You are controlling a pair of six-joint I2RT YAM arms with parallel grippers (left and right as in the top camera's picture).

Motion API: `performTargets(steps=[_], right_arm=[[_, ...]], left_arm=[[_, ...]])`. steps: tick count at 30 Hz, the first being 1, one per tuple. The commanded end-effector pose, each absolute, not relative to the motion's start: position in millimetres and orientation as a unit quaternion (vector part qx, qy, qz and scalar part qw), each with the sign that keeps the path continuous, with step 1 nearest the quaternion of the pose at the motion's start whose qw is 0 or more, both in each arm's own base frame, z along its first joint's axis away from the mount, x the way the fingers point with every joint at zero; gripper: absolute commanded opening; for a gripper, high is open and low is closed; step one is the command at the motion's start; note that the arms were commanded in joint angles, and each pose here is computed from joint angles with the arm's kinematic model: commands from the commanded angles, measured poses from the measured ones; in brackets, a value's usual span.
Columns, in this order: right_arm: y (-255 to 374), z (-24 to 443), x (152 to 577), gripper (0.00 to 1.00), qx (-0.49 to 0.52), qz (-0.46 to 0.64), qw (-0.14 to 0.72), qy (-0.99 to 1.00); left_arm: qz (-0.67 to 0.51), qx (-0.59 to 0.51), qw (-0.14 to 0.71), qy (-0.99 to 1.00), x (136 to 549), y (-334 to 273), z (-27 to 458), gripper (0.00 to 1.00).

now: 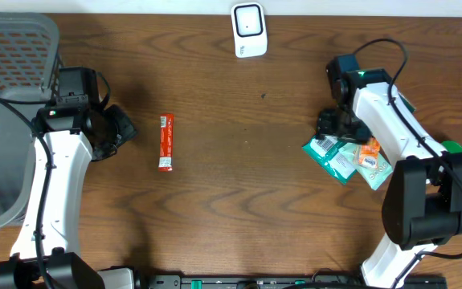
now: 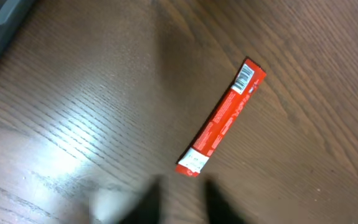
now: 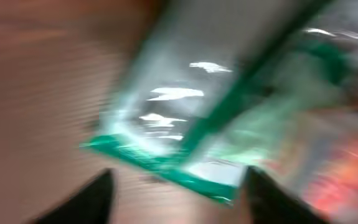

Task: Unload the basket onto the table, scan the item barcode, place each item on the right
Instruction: 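Reach the left gripper to the red toothpaste box and grasp it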

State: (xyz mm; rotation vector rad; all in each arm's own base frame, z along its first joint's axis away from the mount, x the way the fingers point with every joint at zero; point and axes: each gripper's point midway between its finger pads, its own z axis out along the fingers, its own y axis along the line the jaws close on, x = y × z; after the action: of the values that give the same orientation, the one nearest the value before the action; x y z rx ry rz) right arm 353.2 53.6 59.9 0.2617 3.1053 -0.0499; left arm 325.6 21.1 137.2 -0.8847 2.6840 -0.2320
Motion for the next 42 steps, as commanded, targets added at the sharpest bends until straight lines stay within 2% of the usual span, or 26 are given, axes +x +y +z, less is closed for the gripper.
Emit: performTargets(steps=[1,4,6,9,15,21,24,32,37,42], right_arm=[[127,68,348,0.50,0.009,0.139,0.000,0.990],[157,69,347,0.80,-0.029,0.153,0.012,0.988],[172,70,345,0.88,-0.050,0.156,0.018,0.986],[195,71,341,0.92,-0.083,0.157,0.030,0.984],[203,69,341,0.92,-0.101,0.140,0.043,0.984],[201,69,342,0.92,-0.099,0.138,0.044,0.984],[196,68,345,0.92,-0.098,0.120,0.051,0.987],[193,67,344,0.92,-0.097,0.113,0.050,0.988],[193,67,344,0.92,-0.097,0.113,0.050,0.988],[193,67,344,0.93,-0.097,0.113,0.048,0.988]], left_arm=[[-0.074,-0.300,0.139,0.941,319,18,122,0.07],[-0.068,-0.276,0.153,0.947,326,10,104,0.08],[-0.056,-0.265,0.159,0.949,330,6,92,0.08],[-0.020,-0.250,0.171,0.953,340,5,73,0.08],[0.000,-0.231,0.176,0.957,365,-4,37,0.09],[0.008,-0.229,0.128,0.965,362,-6,-11,0.10],[-0.025,-0.225,0.093,0.970,355,-20,-30,0.10],[-0.212,-0.201,0.010,0.956,337,-91,-21,0.10],[-0.196,-0.164,-0.050,0.966,302,-120,-23,0.09],[-0.167,-0.134,-0.052,0.975,292,-138,-27,0.09]])
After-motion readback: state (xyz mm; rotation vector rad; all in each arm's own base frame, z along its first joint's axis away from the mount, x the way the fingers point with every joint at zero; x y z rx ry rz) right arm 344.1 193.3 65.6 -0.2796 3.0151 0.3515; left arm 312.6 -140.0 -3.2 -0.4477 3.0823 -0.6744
